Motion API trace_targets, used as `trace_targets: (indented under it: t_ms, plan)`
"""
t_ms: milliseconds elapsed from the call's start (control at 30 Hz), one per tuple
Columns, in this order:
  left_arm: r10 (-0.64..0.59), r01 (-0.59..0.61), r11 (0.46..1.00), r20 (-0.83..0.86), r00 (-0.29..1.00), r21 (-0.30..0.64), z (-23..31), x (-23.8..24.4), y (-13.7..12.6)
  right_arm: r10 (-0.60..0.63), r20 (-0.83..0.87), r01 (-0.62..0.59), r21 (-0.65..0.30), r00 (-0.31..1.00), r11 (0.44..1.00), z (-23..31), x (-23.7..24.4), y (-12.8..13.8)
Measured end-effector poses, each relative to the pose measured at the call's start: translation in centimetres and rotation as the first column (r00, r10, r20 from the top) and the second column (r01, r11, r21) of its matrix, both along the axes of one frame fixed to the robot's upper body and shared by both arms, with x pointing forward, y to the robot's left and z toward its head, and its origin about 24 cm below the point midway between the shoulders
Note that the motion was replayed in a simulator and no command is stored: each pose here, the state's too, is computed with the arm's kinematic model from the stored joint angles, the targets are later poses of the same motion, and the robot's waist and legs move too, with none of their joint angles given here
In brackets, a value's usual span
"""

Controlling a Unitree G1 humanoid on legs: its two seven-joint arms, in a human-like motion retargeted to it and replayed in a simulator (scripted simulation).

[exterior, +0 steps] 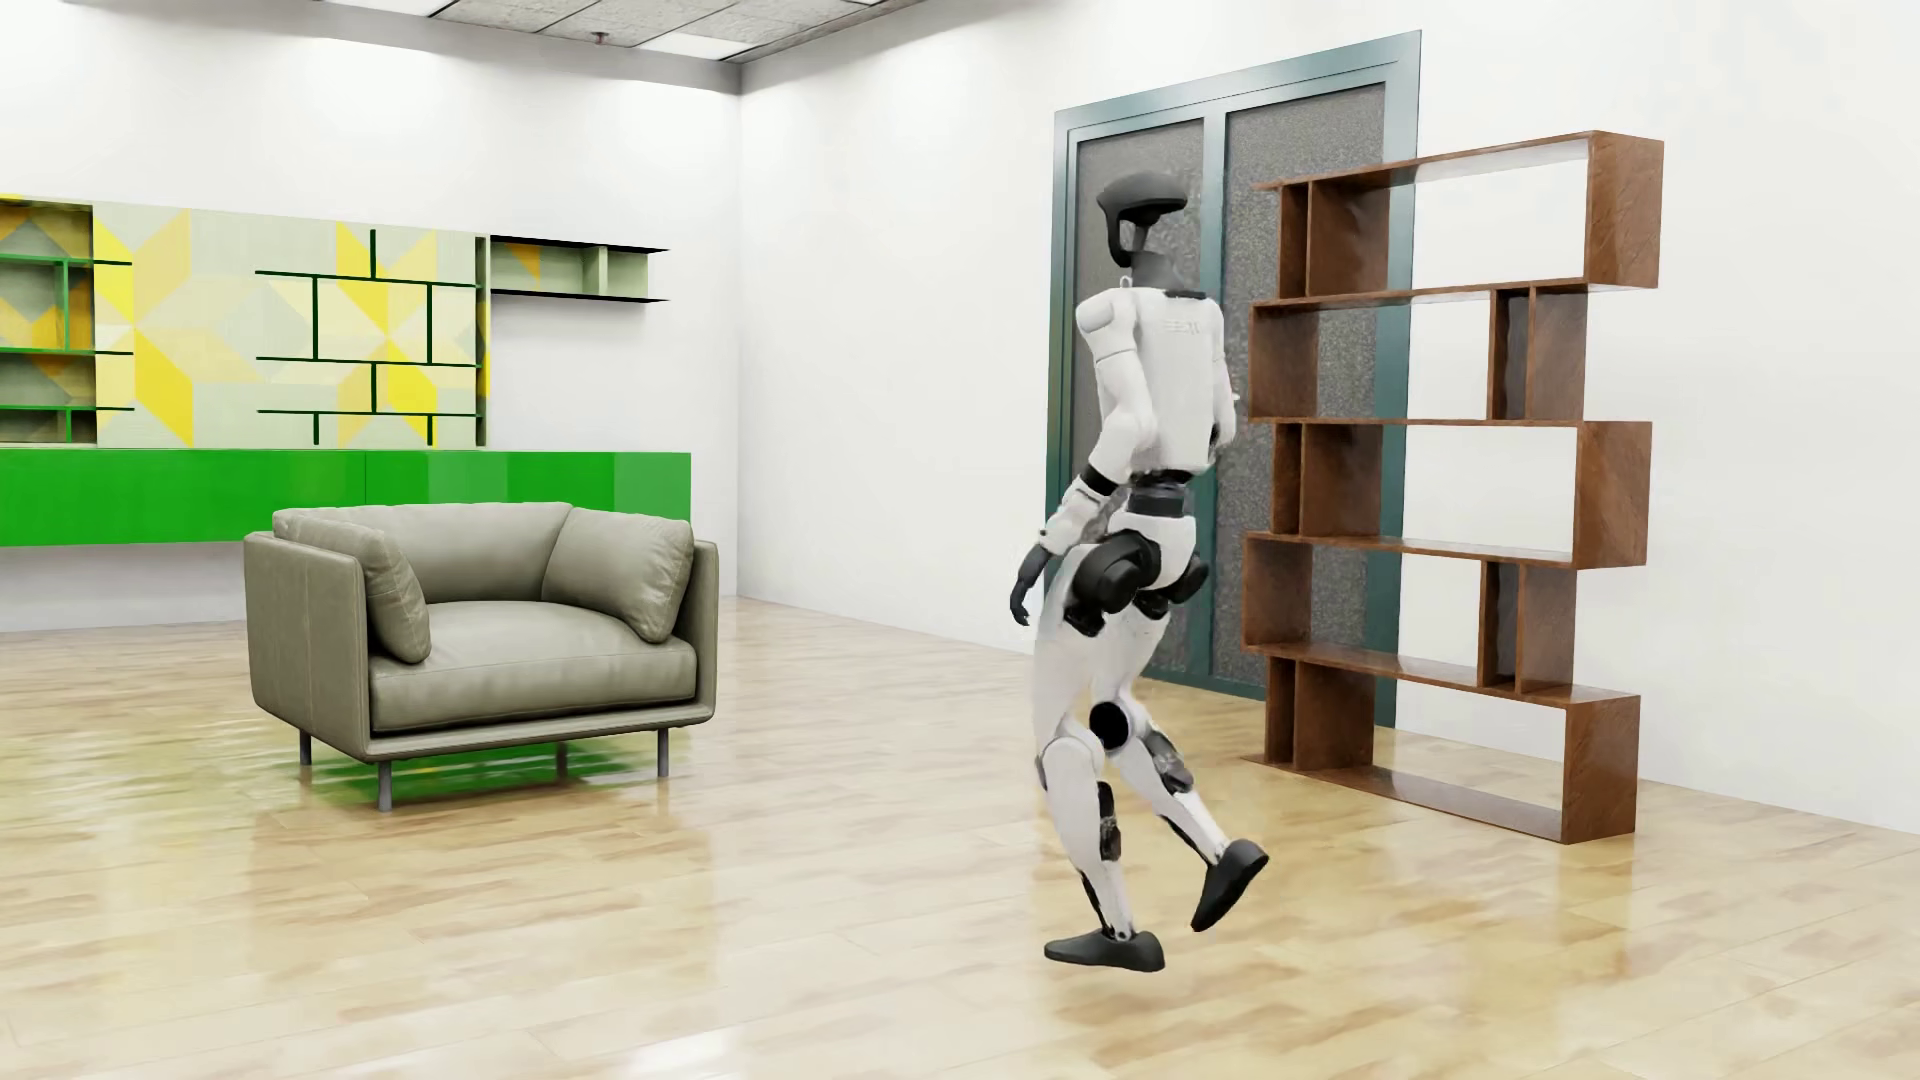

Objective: Move towards dark armchair

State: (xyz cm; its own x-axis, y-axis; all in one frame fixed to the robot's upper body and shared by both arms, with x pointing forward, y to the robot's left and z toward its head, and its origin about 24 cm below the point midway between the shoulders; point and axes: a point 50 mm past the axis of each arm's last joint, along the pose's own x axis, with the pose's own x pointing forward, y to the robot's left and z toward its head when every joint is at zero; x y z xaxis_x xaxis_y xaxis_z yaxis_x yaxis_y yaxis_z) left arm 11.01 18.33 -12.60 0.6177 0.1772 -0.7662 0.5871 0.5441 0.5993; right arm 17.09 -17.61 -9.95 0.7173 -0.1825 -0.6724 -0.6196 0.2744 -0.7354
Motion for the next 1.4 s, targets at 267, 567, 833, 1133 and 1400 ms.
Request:
trace_targets:
  t_ms: [267, 567, 833, 1133, 1400]
  plan:
    - [-0.001, 0.026, 0.997, 0.35, 0.937, -0.066, 5.5, 7.3, 0.6, -0.1, -0.656, 0.028, -0.12, 0.748, 0.992, -5.8, -13.4, -4.9]
    - [0.101, -0.103, 0.995, -0.369, 0.924, 0.015, -2.8, -5.4, 1.6, 0.041, -0.325, -0.06, -0.048, 0.945, 0.997, -3.9, -2.9, -1.0]
    - [0.241, -0.285, 0.956, -0.368, 0.898, -0.07, -2.7, -9.5, 0.2, 0.347, 0.243, -0.367, 0.044, 0.906, 0.929, 5.3, 9.0, 7.0]
    - [0.23, -0.241, 0.97, -0.193, 0.954, -0.038, -1.6, -2.9, 1.6, -0.115, -0.01, 0.115, 0.02, 0.993, 0.993, -1.6, -0.2, 0.2]
    - [0.301, -0.29, 0.954, 0.256, 0.919, -0.08, 4.3, 5.0, 5.7, -0.01, -0.728, -0.014, -0.027, 0.686, 1.0, -6.7, -15.4, -2.3]
